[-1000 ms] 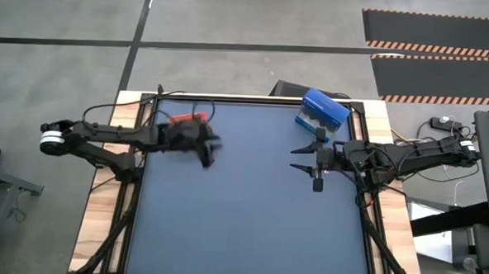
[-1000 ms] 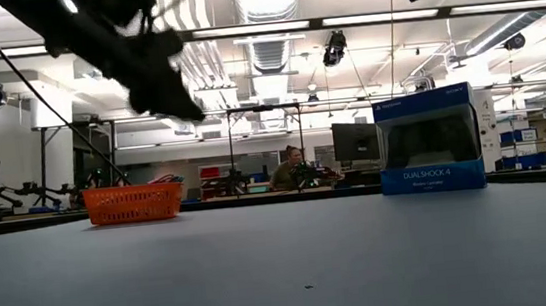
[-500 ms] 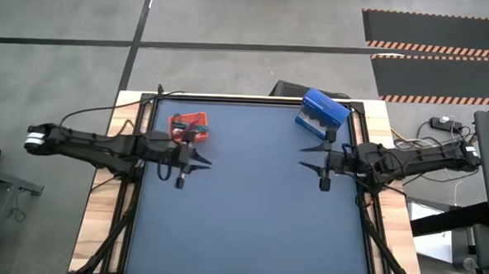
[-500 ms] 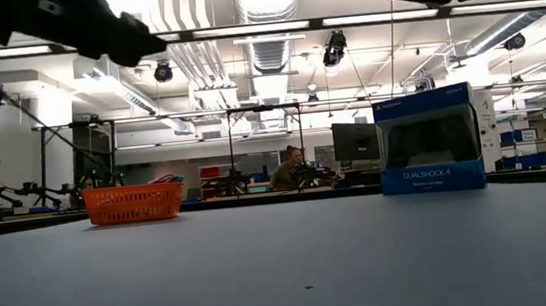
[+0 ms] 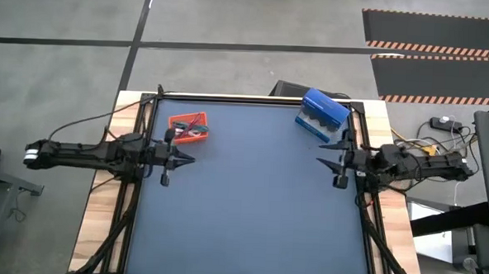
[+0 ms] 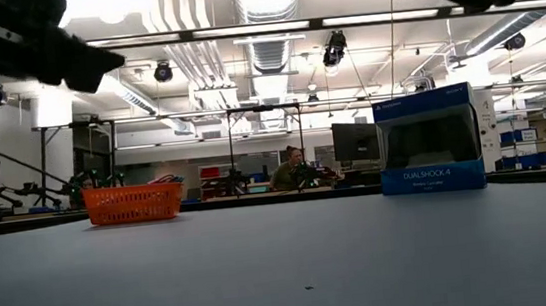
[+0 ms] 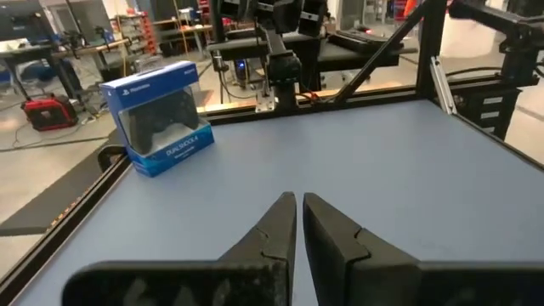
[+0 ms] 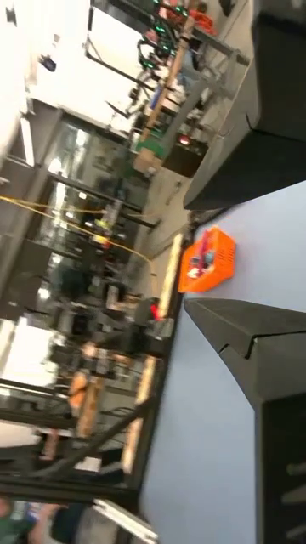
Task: Pick and place USB-C Cables
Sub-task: Return to Home Position
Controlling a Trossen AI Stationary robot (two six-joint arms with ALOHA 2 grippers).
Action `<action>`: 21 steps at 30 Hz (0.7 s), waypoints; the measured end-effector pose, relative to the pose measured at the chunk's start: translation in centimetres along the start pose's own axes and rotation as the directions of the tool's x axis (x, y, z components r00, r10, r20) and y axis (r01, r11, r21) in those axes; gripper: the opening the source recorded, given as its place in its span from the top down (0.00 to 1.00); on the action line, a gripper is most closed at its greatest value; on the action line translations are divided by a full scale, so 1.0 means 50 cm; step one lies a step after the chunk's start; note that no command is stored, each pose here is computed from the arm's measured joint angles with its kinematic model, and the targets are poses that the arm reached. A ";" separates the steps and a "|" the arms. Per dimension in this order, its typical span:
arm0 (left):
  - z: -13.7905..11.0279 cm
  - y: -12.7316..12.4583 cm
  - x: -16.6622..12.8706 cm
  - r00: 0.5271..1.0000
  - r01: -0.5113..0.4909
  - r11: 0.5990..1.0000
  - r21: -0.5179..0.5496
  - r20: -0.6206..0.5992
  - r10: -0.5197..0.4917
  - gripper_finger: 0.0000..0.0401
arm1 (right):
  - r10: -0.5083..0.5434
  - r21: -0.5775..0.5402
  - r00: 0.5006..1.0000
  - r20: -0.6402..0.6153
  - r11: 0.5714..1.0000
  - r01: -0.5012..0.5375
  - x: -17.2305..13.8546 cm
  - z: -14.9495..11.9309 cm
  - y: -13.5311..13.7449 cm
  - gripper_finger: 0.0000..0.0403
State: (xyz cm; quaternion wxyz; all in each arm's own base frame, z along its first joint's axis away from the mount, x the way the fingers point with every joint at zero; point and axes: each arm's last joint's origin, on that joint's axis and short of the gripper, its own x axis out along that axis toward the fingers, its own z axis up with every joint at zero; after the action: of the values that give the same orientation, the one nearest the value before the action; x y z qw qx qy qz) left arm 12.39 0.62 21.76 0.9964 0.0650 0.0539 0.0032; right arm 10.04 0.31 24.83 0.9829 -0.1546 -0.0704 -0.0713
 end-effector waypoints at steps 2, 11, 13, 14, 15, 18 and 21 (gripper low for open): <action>-0.015 -0.002 -0.006 1.000 -0.001 1.000 -0.004 0.006 0.001 0.98 | -0.006 0.004 1.000 0.017 1.000 0.006 -0.012 -0.006 0.000 0.58; -0.049 -0.008 -0.038 0.993 -0.018 0.999 -0.030 0.120 0.021 0.98 | -0.014 0.004 0.999 0.036 1.000 0.014 -0.048 -0.030 0.000 0.58; -0.058 -0.009 -0.041 0.992 -0.019 0.999 -0.030 0.127 0.023 0.98 | -0.008 -0.003 1.000 0.021 1.000 0.009 -0.047 -0.033 0.001 0.58; -0.063 -0.010 -0.042 0.992 -0.019 0.999 -0.031 0.124 0.022 0.98 | -0.006 -0.011 1.000 0.013 1.000 0.006 -0.045 -0.034 0.002 0.58; -0.066 -0.011 -0.043 0.991 -0.019 0.999 -0.035 0.132 0.023 0.98 | -0.004 -0.015 1.000 0.006 1.000 0.004 -0.043 -0.036 0.003 0.58; -0.076 -0.012 -0.046 0.987 -0.024 0.999 -0.047 0.157 0.031 0.98 | -0.003 -0.022 1.000 0.005 1.000 0.003 -0.043 -0.039 0.004 0.58; -0.094 -0.014 -0.044 0.988 -0.023 0.998 -0.059 0.150 0.032 0.98 | -0.002 -0.031 1.000 0.003 1.000 0.002 -0.044 -0.049 0.007 0.58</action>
State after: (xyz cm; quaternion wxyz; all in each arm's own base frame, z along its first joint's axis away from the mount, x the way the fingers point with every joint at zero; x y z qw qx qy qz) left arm 9.71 0.50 17.26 0.9990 0.0373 -0.0225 0.0136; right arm 8.21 0.14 22.06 0.9802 -0.1698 -0.0711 -0.0732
